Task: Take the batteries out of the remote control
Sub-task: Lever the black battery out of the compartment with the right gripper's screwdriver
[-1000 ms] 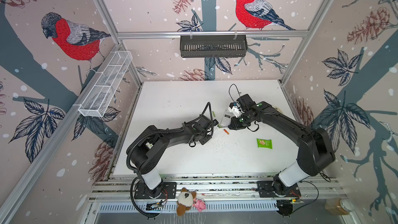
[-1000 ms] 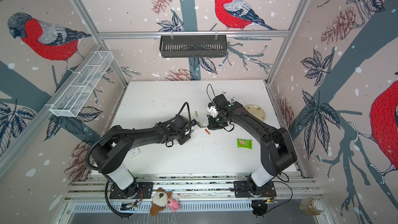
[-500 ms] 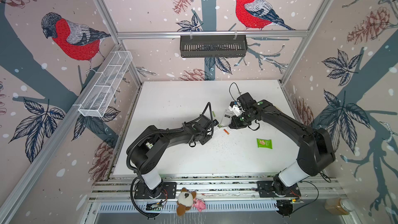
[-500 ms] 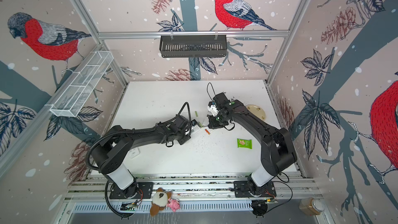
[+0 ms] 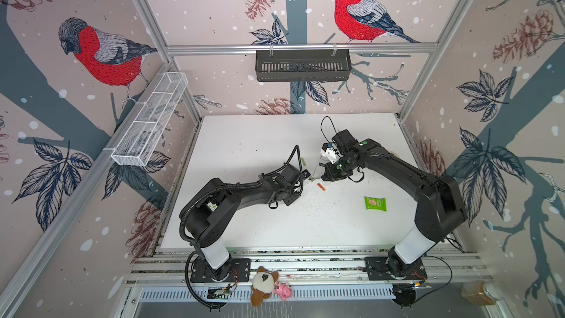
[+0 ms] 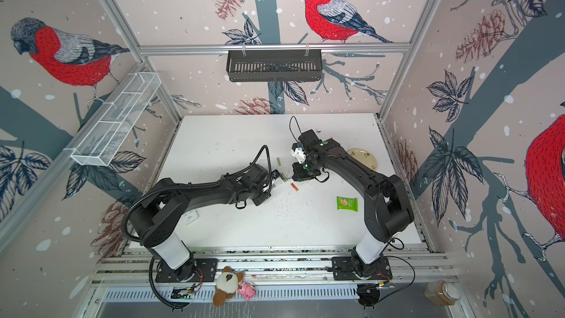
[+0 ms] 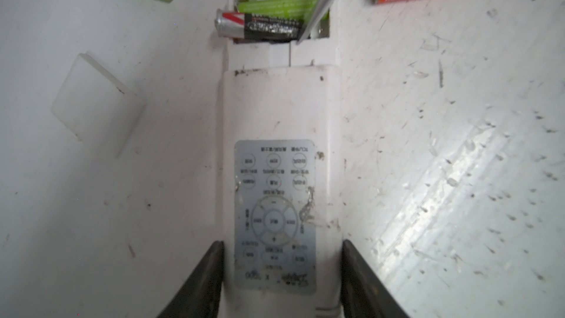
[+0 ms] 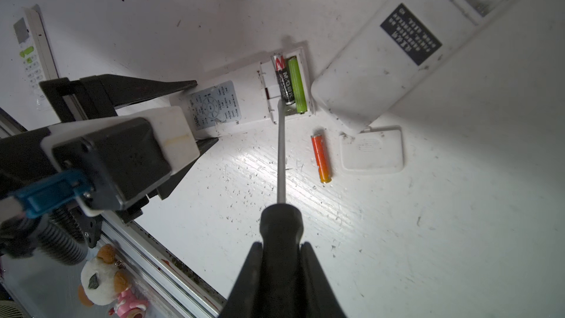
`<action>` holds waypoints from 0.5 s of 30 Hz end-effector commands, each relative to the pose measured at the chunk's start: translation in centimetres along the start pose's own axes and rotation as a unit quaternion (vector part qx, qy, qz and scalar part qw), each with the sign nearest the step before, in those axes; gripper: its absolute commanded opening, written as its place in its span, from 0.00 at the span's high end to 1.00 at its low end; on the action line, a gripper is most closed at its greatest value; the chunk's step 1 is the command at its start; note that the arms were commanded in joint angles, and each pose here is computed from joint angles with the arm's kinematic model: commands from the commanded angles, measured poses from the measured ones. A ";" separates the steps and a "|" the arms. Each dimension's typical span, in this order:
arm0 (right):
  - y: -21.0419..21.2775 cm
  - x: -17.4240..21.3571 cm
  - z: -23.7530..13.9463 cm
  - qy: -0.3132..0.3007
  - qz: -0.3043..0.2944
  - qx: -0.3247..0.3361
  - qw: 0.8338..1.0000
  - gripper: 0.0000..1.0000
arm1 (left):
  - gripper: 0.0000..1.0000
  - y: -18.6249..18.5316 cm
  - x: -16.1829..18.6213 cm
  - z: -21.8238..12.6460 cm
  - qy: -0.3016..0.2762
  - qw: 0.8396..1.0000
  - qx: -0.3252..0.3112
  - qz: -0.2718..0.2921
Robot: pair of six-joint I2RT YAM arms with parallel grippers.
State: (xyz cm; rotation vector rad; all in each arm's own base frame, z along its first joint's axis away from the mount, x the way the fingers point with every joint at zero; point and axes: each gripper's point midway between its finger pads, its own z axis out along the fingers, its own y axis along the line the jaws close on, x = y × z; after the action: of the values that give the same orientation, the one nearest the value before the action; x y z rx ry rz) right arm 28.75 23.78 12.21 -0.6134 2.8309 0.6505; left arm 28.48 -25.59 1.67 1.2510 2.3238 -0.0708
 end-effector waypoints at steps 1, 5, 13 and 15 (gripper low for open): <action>-0.6 0.8 0.2 0.016 0.005 0.012 1.000 0.99 | 0.98 -1.1 5.1 0.2 0.099 0.995 0.018 0.023; -0.9 1.1 0.2 0.024 0.007 0.017 1.000 0.99 | 0.98 -1.1 5.1 0.1 0.098 0.995 0.018 0.022; -1.0 1.6 0.1 0.032 0.014 0.019 0.999 0.99 | 0.98 -1.1 5.3 0.1 0.101 0.994 0.018 0.023; -1.1 1.7 0.0 0.035 0.016 0.022 0.999 0.99 | 0.98 -1.1 5.3 0.2 0.101 0.994 0.018 0.023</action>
State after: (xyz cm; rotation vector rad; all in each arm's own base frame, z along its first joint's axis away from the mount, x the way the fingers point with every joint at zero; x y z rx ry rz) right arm 28.75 23.53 12.08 -0.6087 2.8379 0.6494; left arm 28.48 -25.60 1.67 1.2513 2.3235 -0.0704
